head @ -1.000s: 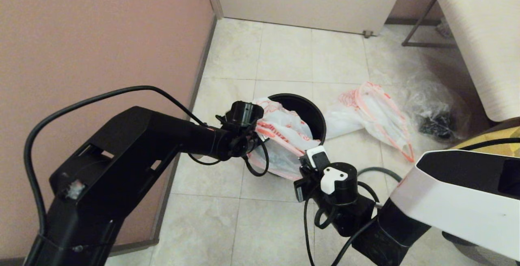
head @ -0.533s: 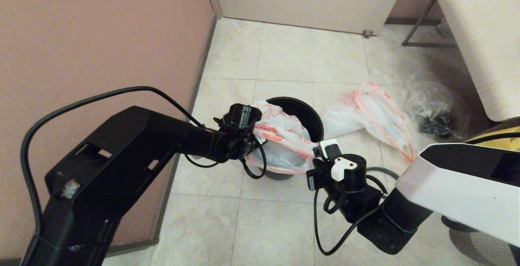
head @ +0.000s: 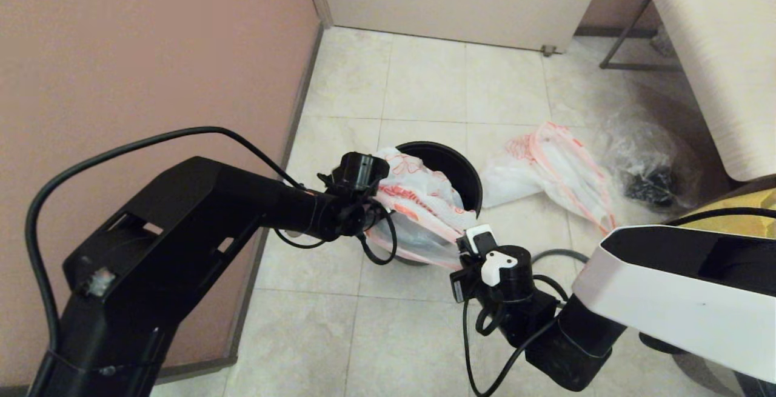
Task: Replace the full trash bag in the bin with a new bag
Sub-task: Put the new garbage bag on the trash can
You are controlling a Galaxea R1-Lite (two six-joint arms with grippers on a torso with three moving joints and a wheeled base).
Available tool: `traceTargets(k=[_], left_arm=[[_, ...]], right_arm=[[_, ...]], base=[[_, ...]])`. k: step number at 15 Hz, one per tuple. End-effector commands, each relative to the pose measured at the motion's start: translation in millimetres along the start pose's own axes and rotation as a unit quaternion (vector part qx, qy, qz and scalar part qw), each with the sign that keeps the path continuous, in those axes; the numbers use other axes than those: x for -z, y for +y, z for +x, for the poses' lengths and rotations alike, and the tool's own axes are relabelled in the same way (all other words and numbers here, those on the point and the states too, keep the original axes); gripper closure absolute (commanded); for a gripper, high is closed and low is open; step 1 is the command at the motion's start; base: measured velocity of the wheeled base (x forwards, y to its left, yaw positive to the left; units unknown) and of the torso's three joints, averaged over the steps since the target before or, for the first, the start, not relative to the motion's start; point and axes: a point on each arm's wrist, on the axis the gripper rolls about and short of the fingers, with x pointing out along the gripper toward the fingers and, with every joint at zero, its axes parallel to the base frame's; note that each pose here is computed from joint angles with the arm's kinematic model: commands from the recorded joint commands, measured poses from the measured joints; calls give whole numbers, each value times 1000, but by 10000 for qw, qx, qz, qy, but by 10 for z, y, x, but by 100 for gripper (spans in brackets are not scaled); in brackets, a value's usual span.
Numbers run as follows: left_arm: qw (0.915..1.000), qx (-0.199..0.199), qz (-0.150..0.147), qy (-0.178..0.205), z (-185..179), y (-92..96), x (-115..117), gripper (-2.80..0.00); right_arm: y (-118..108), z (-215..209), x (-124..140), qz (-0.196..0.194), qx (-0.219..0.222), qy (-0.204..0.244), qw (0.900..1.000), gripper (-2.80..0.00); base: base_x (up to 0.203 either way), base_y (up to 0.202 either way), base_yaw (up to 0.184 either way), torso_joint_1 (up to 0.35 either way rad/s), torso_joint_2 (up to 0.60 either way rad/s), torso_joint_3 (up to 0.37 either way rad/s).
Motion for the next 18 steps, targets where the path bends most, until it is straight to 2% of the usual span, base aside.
traceTargets(k=[1, 2, 6, 10, 14, 18], left_arm=[[10000, 50, -40, 34, -25, -9, -5, 0], [9999, 57, -108, 60, -40, -14, -4, 0], [9999, -14, -77, 147, -45, 34, 40, 0], [9995, -162, -34, 266, -24, 135, 128, 0], [9991, -268, -3, 338, 27, 270, 240, 0], [9977, -356, 73, 572, 84, 360, 397, 0]], right_arm=[[18, 73, 40, 5, 23, -18, 10000, 0], [1, 138, 25, 29, 69, -63, 10000, 0], [-165, 292, -120, 179, 315, -298, 9989, 0], [-398, 363, -86, 233, 591, -248, 9977, 0], [-441, 406, 0, 226, 650, -156, 9975, 0], [-438, 471, -98, 300, 662, -353, 9967, 0]], base=[[0, 0, 0, 0, 0, 0], [0, 0, 0, 0, 0, 0], [0, 0, 0, 0, 0, 0], [0, 0, 0, 0, 0, 0], [0, 0, 0, 0, 0, 0], [0, 0, 0, 0, 0, 0]])
